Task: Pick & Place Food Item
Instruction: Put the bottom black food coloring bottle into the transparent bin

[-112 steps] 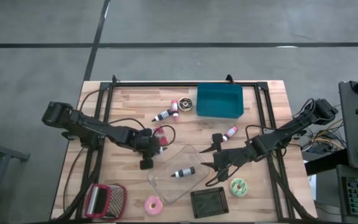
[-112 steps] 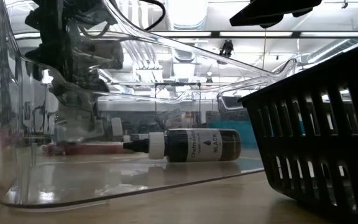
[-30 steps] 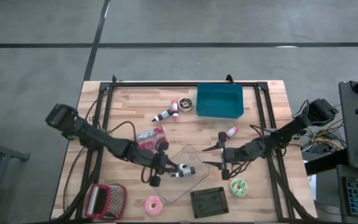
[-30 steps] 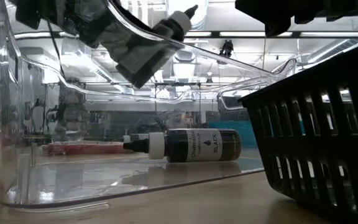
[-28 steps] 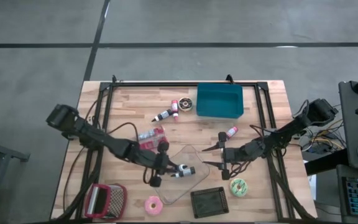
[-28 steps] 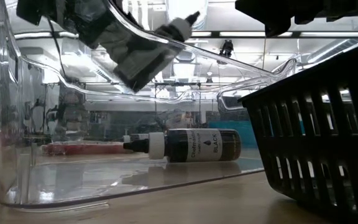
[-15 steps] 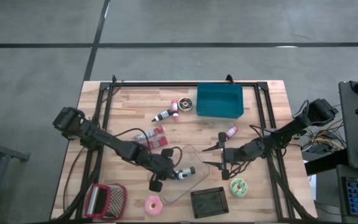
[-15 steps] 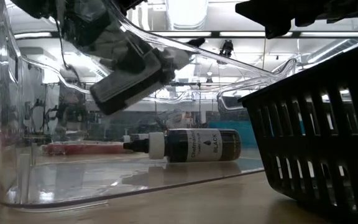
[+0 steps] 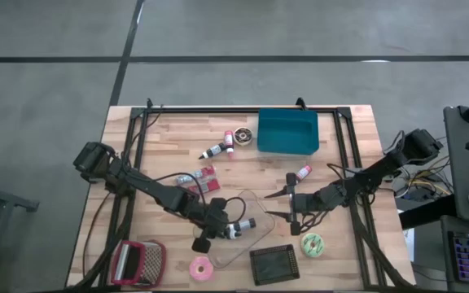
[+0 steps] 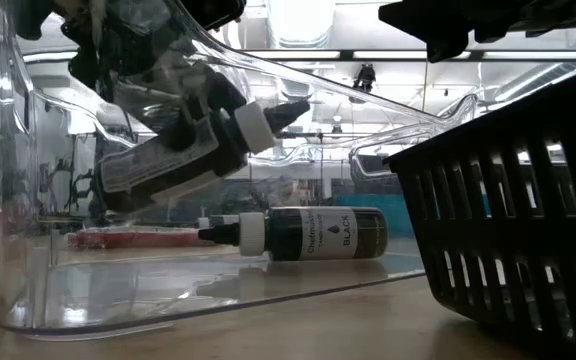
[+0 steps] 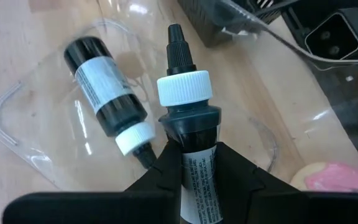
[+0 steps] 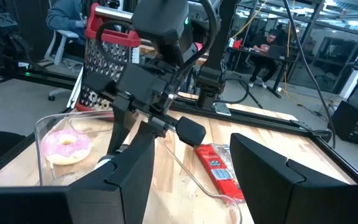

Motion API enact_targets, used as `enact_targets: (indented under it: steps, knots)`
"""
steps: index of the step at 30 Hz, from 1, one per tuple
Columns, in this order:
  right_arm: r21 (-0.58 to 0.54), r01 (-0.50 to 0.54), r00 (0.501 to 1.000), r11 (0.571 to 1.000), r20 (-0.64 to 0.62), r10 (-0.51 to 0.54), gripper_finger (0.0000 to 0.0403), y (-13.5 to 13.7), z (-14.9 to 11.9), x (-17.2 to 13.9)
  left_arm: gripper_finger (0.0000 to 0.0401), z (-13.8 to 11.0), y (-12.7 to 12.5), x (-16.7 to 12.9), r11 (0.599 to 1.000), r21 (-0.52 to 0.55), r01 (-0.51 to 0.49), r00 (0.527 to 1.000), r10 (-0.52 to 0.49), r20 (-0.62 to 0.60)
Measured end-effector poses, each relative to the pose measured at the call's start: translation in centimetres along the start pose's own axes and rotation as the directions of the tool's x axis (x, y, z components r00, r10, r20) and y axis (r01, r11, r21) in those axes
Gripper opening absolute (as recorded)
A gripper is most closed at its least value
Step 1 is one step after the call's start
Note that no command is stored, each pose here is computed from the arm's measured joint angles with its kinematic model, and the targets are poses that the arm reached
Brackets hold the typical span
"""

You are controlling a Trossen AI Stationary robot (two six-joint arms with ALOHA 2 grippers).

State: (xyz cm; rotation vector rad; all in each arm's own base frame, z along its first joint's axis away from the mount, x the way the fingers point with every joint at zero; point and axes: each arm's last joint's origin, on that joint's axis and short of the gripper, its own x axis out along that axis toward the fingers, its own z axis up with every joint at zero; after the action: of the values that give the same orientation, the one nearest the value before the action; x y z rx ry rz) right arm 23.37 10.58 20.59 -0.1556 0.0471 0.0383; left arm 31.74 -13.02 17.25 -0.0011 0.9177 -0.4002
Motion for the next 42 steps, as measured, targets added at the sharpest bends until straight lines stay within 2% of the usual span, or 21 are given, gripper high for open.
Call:
enact_targets:
  steps: [13,38,42]
  knots:
    - [-0.002,0.001,1.000,1.000,0.001,-0.001,0.0208,0.0,0.0,0.0,0.0064,-0.3,0.1,0.0,0.999,-0.010,0.047,0.998,-0.047,-0.037]
    - [-0.008,0.011,1.000,1.000,0.003,-0.011,0.0208,-0.1,0.1,0.0,0.0060,0.2,1.4,-0.3,1.000,0.007,0.021,0.999,-0.021,-0.040]
    - [-0.007,0.012,1.000,1.000,0.003,-0.012,0.0208,-0.1,0.1,0.0,0.0094,0.1,1.3,-0.3,0.999,0.007,0.031,0.999,-0.031,-0.042]
